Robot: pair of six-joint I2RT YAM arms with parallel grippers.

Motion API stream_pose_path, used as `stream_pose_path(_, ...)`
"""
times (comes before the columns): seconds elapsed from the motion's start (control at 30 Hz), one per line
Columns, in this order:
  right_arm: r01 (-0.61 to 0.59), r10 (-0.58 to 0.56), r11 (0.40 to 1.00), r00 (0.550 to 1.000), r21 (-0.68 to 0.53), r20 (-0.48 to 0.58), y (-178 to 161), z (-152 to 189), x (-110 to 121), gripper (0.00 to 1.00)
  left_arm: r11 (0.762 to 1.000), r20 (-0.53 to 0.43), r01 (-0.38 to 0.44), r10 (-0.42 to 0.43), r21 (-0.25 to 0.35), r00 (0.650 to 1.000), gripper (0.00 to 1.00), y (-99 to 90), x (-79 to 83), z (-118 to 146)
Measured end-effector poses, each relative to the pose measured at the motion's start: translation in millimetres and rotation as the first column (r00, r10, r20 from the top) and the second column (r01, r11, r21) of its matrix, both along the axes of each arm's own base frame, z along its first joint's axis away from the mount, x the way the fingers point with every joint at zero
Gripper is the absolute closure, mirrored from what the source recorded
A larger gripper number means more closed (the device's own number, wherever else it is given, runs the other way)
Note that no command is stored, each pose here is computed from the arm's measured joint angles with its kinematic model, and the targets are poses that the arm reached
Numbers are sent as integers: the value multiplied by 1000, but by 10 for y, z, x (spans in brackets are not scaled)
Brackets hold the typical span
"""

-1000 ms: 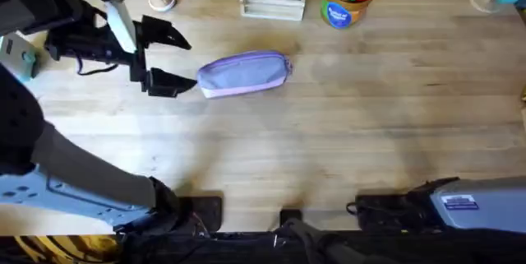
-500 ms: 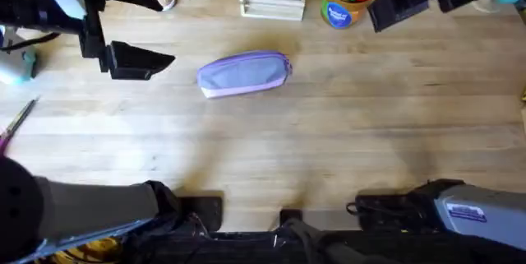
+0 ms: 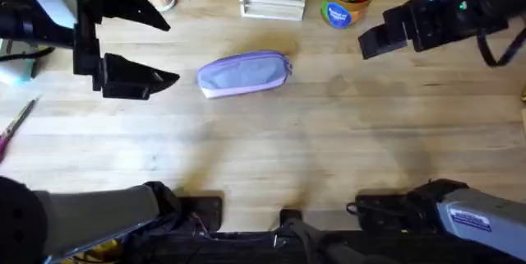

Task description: Unzip the bag, pick up the pens from the table one at a time and place them inside, then zip the bag closed.

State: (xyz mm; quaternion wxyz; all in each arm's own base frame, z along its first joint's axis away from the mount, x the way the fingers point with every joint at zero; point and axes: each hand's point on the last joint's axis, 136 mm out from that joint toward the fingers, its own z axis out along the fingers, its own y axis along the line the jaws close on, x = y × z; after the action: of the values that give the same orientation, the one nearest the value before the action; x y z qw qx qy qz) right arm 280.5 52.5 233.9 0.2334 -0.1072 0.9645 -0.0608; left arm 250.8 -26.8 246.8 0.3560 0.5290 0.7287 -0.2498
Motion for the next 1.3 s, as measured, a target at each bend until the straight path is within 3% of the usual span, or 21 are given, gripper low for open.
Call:
stream_pose_path(0.3,53,-54,998,999,30,8,4,6,8,5,1000,-35,-22,21,-11,999,6,-7,-17,4)
stream_pose_path(0.53,57,-57,998,998,32,8,4,5,8,4,1000,4,-25,25,18,1000,6,45,63,-23)
stream_pose_path(0.67,57,-57,998,998,32,8,3,6,8,4,997,14,-34,33,64,999,6,105,114,-74)
stream_pose_path(0.73,57,-57,998,998,32,8,3,6,9,4,993,39,-59,56,104,998,6,166,222,-95)
stream_pose_path(0.77,57,-57,998,998,32,8,3,6,9,4,984,51,-107,100,143,994,6,183,368,-71)
stream_pose_path(0.83,57,-57,998,998,31,8,2,6,8,4,980,31,-122,118,158,993,4,120,387,-26)
stream_pose_path(0.93,57,-57,998,998,29,2,-2,-2,-6,4,974,17,-118,117,195,993,4,-30,334,41)
stream_pose_path(1.1,57,-57,998,998,28,0,-4,-4,-12,4,956,46,-113,104,272,993,6,-298,109,214)
stream_pose_path(1.3,57,-57,998,998,28,0,-4,-4,-10,5,925,52,-248,243,287,969,5,-383,-138,428)
